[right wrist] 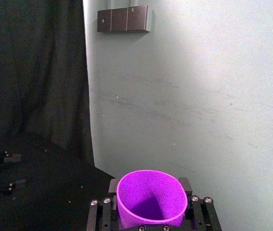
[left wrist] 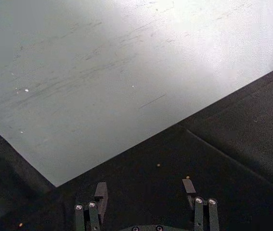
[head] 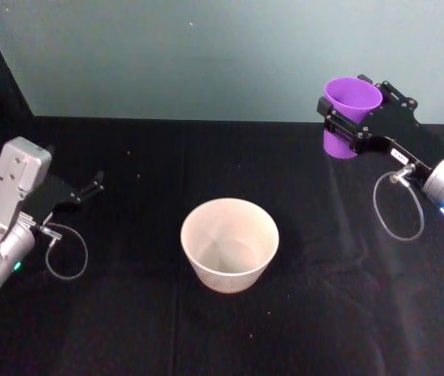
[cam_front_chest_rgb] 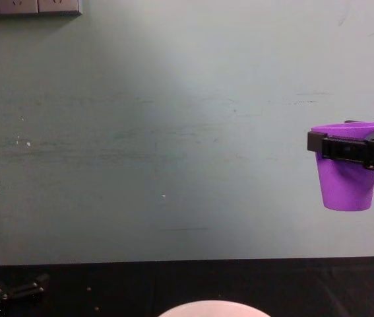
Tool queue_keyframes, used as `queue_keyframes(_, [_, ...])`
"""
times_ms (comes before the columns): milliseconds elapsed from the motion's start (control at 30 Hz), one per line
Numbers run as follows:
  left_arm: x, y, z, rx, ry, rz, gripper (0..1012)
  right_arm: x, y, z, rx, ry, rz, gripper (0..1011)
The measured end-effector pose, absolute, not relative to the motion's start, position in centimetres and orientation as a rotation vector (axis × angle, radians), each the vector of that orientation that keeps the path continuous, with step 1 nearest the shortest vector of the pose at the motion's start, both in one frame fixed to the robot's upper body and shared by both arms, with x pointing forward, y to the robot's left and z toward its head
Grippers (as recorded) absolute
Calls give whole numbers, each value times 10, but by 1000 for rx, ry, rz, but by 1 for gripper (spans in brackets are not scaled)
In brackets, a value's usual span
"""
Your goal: Pick up the cup and pour the mung beans from the cup into the bowl.
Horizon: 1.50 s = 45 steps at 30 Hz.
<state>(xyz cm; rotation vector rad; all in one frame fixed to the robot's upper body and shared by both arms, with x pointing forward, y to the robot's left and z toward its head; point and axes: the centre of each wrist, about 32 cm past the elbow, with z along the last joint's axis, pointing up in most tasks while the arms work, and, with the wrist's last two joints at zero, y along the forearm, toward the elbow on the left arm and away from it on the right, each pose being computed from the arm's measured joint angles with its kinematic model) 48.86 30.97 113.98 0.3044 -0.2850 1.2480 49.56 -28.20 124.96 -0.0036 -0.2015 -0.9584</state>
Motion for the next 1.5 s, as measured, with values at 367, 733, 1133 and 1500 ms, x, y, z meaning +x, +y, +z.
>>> queue_keyframes(367, [489,310,1140,305,-285,1248,1011,496,-282,1250,-4,-201,-958,756])
queue_keyframes(733, [489,310,1140,305,-285,1248,1011,496,-282,1250,-4,-201,-958,756])
queue_keyframes(1133, [489,310,1140,304,-285,1248,1011,496,-282,1250,-4,-201,-958,756])
queue_keyframes(1500, [489,310,1140,304,-285,1248,1011,496,-282,1250,-4,-202,-958,756])
